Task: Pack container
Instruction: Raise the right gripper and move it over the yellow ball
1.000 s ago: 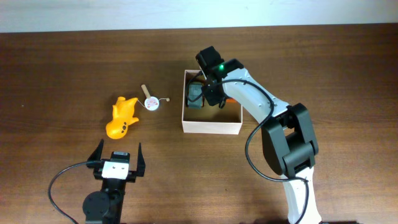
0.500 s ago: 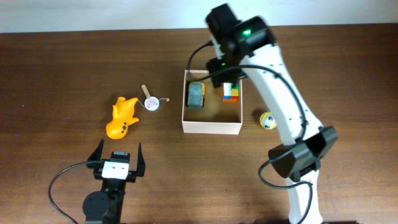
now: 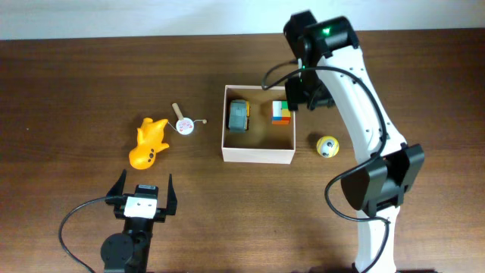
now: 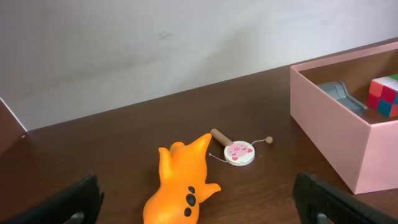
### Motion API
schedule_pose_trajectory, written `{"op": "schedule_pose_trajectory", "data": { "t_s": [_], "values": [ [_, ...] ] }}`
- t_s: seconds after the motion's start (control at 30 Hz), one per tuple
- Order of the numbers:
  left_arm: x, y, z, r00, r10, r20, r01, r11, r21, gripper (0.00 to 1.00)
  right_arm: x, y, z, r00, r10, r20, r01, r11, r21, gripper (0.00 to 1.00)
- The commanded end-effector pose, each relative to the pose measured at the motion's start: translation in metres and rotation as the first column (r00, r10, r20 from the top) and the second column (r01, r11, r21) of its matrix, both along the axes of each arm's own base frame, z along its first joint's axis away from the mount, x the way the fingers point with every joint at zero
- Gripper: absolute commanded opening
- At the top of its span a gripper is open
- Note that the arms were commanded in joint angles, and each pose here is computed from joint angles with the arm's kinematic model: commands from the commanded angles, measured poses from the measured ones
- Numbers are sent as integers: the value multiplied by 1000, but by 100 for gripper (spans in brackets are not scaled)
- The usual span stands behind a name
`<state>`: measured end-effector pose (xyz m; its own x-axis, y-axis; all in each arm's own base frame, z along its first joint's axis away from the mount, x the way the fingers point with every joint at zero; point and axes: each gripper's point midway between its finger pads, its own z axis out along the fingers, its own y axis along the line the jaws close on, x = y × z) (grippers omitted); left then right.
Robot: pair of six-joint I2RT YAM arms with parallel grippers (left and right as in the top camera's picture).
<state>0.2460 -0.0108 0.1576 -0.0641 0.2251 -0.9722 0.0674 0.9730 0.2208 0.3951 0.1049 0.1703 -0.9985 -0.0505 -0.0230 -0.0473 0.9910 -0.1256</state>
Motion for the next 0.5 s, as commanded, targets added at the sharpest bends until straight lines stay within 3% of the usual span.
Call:
{"op": "schedule_pose_trajectory", "data": {
  "t_s": [0.0,0.27,0.47],
  "values": [
    [0,2,-1,1000,6,-1,-6,1000,16,99,-17,-31,9,997,-81,-9,80,996,-36,70],
    [0,2,-1,1000,6,-1,-6,1000,16,99,-34,-58,4,990,-143,13,144,989,-26,71],
    [0,2,-1,1000,6,-1,-6,1000,16,99,-34,-48,-43,984,-180,-8,180,980,78,75]
  ]
}}
